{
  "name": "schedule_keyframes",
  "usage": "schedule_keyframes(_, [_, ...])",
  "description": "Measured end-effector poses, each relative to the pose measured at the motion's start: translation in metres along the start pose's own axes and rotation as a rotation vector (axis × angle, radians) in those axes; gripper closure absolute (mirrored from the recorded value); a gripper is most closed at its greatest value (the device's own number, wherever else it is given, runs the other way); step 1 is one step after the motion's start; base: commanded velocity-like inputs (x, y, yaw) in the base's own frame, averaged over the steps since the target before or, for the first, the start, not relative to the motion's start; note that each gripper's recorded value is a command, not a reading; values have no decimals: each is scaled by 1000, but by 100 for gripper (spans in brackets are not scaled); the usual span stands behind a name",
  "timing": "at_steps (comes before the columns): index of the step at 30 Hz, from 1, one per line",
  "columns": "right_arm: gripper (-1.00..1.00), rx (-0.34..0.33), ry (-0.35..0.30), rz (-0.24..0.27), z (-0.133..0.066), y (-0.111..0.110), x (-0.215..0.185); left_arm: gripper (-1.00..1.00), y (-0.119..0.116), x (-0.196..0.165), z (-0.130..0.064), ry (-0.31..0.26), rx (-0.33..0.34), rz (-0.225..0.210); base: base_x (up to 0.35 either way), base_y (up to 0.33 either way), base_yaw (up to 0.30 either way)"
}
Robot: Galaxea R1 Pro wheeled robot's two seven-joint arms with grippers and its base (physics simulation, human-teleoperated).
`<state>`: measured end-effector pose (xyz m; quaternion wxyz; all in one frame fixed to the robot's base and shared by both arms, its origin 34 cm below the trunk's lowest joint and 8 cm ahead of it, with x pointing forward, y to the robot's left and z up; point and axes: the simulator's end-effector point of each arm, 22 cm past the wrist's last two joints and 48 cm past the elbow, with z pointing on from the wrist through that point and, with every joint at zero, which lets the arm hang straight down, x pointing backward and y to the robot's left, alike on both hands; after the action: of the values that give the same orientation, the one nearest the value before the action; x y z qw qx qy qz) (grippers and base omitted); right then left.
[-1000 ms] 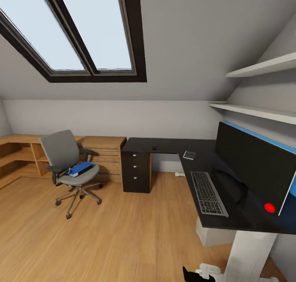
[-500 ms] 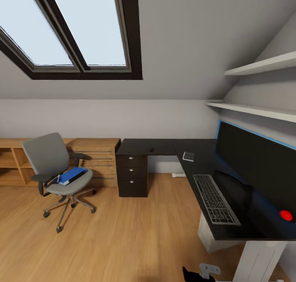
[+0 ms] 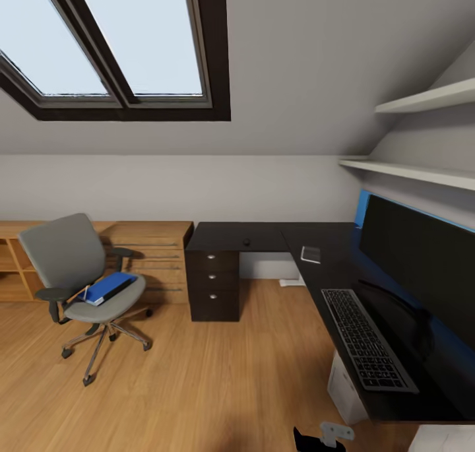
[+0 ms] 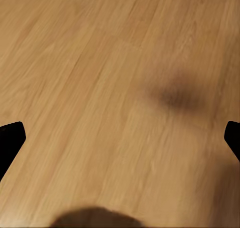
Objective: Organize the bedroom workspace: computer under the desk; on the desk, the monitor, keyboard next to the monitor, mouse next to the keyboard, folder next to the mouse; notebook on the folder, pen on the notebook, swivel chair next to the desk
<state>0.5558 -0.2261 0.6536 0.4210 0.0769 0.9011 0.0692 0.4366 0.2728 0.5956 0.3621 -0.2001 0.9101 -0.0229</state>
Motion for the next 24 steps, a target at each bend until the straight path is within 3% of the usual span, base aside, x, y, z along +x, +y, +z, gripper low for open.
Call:
schedule_keyframes(8, [-100,1,13,0,1,-1,6,-100,2,6,0,13,-6,1,333,105,3])
schedule_keyframes(24, [-100,7,13,7,1,-3,6,-100,3,7,0,15,-7,1,293,212,1])
